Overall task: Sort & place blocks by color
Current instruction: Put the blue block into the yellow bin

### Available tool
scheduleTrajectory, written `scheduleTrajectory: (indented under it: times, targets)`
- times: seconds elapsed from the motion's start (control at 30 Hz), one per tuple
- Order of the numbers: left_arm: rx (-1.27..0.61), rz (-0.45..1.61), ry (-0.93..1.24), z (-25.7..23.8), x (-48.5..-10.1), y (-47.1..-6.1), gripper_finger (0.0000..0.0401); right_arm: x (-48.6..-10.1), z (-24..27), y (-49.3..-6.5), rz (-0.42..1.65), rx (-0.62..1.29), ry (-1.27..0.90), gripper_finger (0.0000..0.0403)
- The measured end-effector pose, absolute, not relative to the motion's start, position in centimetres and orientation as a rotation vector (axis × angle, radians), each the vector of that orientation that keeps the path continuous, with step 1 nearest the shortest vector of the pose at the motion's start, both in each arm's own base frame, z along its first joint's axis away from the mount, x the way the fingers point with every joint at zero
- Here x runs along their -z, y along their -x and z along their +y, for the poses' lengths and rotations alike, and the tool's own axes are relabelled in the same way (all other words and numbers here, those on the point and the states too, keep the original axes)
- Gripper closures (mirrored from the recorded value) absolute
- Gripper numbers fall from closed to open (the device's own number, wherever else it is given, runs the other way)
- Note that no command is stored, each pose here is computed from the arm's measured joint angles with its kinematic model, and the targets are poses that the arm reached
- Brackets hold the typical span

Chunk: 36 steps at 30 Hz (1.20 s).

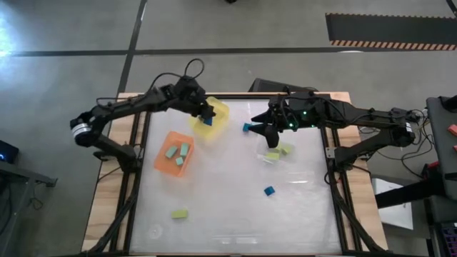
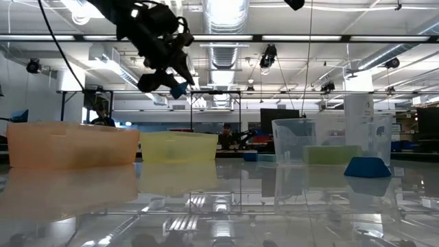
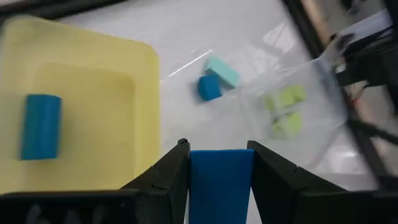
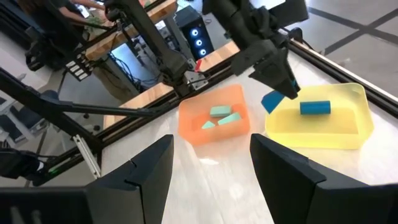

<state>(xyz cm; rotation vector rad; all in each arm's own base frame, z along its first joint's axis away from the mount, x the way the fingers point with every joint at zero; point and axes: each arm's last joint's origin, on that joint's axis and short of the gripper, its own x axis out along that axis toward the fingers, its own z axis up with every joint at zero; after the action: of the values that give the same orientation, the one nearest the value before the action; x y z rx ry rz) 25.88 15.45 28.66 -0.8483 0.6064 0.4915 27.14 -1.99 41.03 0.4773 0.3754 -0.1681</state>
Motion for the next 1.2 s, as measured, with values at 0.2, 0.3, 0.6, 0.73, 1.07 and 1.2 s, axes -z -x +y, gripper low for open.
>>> scheduleTrajectory:
  times: [0.2,0.3,0.6,0.73,1.07,1.2]
  targets:
    - [-0.564,0.826,0.772,17.5,-28.5,-27.6,0.0281,-40.9,-2.0,-27.1,0.394,0.172,-0.475,0.0200]
    - [-0.572,0.911,0.743,18.8,-27.9,-28.6,0.0282,-40.7,-2.0,-27.0,0.407,0.175,-0.475,0.0200]
    - [-0.617,1.022,0.749,21.5,-24.2,-30.7,0.0282,-40.5,-2.0,-26.9,0.434,0.181,-0.475,0.0200]
    - [-0.648,1.058,0.740,21.9,-22.9,-31.0,0.0281,-40.5,-2.0,-26.9,0.435,0.181,-0.475,0.0200]
    - [-0.662,1.071,0.715,22.3,-21.7,-31.4,0.0247,-40.5,-2.0,-26.9,0.437,0.180,-0.468,0.0200]
    - [-0.668,1.062,0.709,22.3,-22.0,-31.4,0.0244,-40.5,-2.0,-26.9,0.437,0.180,-0.468,0.0200]
